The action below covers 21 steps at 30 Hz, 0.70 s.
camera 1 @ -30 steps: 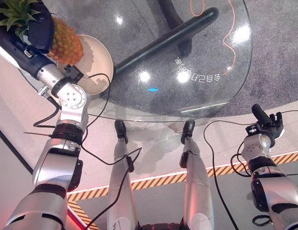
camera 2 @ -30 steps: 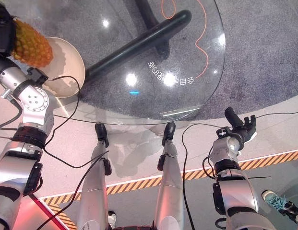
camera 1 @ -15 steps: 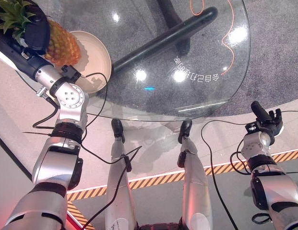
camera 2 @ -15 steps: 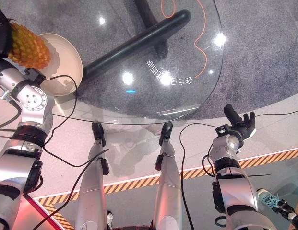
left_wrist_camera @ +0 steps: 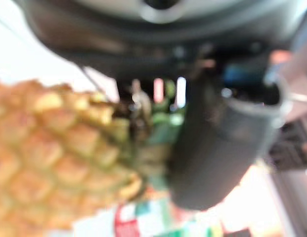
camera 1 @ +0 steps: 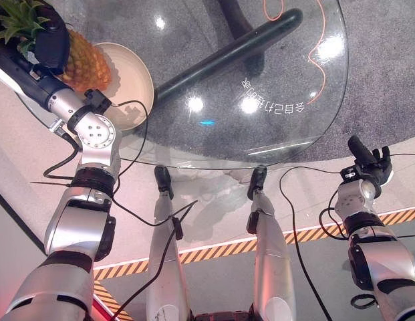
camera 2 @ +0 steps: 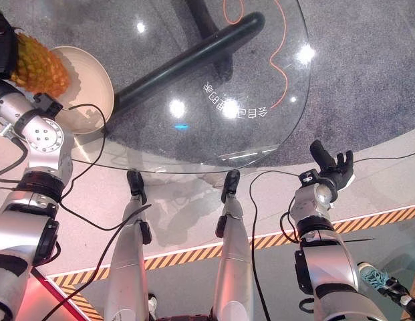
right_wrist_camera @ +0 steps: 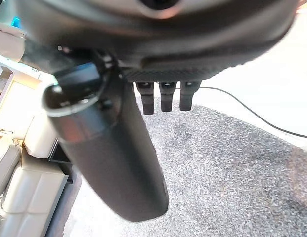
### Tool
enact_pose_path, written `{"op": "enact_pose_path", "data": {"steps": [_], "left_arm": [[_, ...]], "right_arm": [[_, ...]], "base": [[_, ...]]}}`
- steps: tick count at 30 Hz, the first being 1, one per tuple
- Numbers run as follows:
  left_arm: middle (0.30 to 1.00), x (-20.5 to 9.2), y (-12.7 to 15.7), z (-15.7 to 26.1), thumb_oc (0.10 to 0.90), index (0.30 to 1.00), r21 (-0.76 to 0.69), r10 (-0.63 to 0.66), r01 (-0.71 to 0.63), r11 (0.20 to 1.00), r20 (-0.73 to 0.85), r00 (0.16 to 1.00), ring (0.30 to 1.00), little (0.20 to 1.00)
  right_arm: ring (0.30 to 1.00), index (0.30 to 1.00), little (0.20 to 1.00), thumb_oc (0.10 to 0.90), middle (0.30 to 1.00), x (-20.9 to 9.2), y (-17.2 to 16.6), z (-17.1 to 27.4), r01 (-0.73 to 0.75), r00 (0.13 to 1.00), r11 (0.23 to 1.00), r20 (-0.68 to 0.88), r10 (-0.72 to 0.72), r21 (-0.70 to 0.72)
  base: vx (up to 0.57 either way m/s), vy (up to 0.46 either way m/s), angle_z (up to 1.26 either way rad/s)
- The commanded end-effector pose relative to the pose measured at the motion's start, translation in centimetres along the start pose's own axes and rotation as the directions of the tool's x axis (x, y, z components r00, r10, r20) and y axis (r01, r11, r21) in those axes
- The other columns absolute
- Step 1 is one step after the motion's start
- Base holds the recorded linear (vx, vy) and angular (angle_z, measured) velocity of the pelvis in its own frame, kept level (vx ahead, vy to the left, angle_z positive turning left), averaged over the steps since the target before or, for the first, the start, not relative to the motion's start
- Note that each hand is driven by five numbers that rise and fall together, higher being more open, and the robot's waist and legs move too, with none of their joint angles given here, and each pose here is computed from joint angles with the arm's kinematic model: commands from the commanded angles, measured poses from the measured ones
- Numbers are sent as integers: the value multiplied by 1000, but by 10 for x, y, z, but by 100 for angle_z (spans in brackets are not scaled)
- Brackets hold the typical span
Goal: Pick up the fruit to the plate
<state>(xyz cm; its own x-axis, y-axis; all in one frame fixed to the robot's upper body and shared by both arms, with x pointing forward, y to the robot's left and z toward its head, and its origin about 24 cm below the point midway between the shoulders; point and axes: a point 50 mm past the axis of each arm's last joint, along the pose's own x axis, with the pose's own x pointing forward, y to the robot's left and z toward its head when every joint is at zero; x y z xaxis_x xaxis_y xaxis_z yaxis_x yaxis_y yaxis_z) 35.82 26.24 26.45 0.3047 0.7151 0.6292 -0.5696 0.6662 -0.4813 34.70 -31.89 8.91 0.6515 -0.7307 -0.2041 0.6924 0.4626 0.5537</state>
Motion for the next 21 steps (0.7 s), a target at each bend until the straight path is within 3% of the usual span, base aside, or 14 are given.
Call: {"op": "enact_pose_path", "data": {"steps": [1,21], "left_arm": [[528,43,-9,55,366,528,-186,71,-28,982,230,971,528,466],[575,39,-9,49,421,575,-189,38,2,982,210,977,575,521]], "right_arm": [[900,900,900,800,900,6,-10,22,43,993,998,110,-47,45],[900,900,900,800,900,5,-4,23,26,992,998,118,-32,55]], "base": [[0,0,0],[0,0,0]]}}
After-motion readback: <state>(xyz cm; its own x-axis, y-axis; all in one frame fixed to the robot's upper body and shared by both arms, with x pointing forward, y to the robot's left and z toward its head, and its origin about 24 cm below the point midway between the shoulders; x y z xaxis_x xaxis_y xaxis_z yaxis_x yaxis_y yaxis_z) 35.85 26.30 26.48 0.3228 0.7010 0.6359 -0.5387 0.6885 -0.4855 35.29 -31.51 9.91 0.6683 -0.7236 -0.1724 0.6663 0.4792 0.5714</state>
